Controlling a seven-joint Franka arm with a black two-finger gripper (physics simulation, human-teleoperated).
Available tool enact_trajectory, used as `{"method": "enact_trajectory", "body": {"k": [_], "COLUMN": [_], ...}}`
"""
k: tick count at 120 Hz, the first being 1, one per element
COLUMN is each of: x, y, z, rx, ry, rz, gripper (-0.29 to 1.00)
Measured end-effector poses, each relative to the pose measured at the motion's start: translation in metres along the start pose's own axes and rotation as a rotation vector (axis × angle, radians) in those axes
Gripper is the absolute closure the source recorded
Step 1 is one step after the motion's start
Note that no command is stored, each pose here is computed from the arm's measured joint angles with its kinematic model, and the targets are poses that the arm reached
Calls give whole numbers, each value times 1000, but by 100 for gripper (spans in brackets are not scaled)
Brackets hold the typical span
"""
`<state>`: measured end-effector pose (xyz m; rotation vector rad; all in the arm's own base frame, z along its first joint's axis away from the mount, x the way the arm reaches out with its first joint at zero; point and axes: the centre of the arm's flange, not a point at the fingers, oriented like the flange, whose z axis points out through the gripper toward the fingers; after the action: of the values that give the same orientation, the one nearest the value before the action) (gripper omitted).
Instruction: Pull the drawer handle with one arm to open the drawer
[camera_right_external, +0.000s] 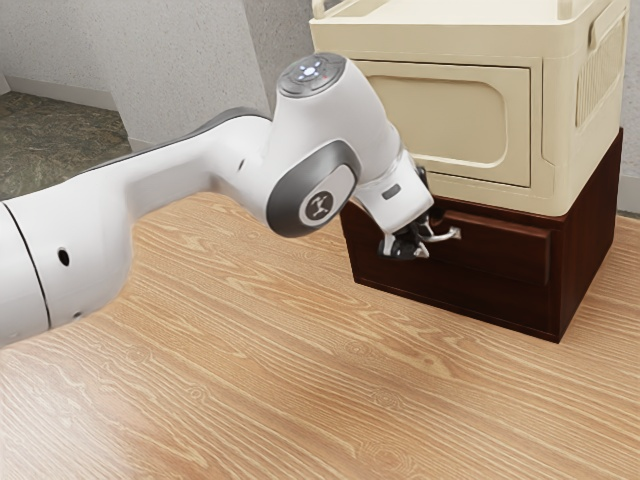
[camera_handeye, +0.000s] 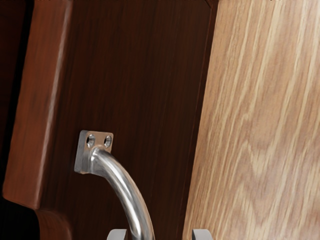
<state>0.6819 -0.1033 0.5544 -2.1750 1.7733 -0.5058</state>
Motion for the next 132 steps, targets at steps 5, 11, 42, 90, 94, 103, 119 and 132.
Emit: {"method": "enact_trajectory", "body": {"k": [5,11,42,90,94,103,119,132], "x": [0,0,-1,-6,-6,-5,-6,-8], "y": [1,4,21,61,64,74,85,96], "z": [-2,-2,-9,-33,-34,-38,-40,-48], "rx": [0,-3,-18,-20,-19,-15,-11,-5], "ry": [-1,-3,-22,-52,-52,-54,-56,-56], "rz": [-1,-2,-1,5,6,9,5,-3], "gripper": [60,61,63,64,64,63,63,63]}}
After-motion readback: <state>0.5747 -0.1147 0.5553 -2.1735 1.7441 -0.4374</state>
